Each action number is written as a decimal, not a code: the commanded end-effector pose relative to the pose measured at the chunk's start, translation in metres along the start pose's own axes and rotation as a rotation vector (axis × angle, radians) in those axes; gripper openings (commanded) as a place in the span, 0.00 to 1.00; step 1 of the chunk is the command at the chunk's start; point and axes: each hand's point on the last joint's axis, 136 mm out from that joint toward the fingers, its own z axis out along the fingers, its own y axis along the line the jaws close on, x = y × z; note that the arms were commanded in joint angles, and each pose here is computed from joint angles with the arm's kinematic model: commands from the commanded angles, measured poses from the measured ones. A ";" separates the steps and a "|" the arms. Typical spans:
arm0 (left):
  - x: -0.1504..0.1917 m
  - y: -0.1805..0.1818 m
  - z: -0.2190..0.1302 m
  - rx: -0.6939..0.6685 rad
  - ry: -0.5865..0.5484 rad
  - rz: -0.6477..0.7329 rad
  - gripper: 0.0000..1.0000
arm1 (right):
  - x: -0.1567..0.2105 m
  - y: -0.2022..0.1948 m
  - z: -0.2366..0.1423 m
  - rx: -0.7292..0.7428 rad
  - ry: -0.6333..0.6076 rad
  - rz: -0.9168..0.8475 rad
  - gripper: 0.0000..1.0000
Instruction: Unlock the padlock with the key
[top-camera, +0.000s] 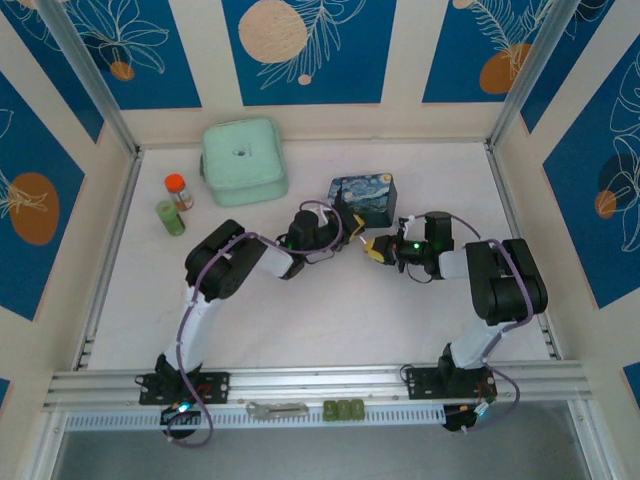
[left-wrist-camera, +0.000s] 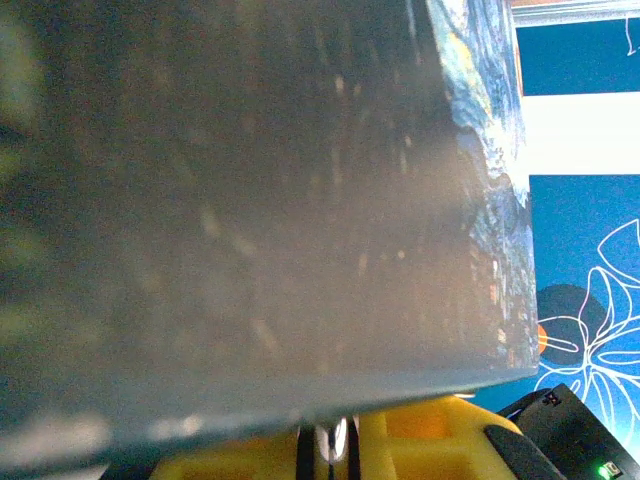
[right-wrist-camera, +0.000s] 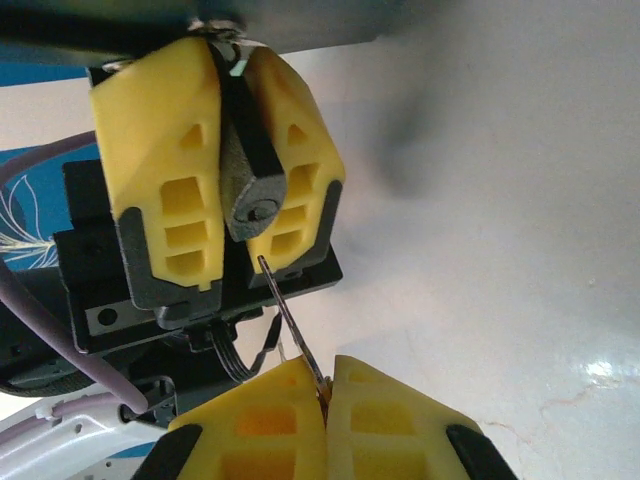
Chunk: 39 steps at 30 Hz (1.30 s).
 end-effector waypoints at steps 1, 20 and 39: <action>0.003 -0.010 -0.003 0.050 0.014 0.008 0.00 | -0.004 0.010 0.003 -0.029 0.011 -0.023 0.00; 0.005 -0.017 -0.002 0.068 0.015 0.013 0.00 | -0.007 0.007 0.007 -0.039 0.008 -0.020 0.00; 0.010 -0.022 -0.002 0.083 0.026 0.015 0.00 | -0.014 0.018 0.012 -0.076 0.008 -0.039 0.00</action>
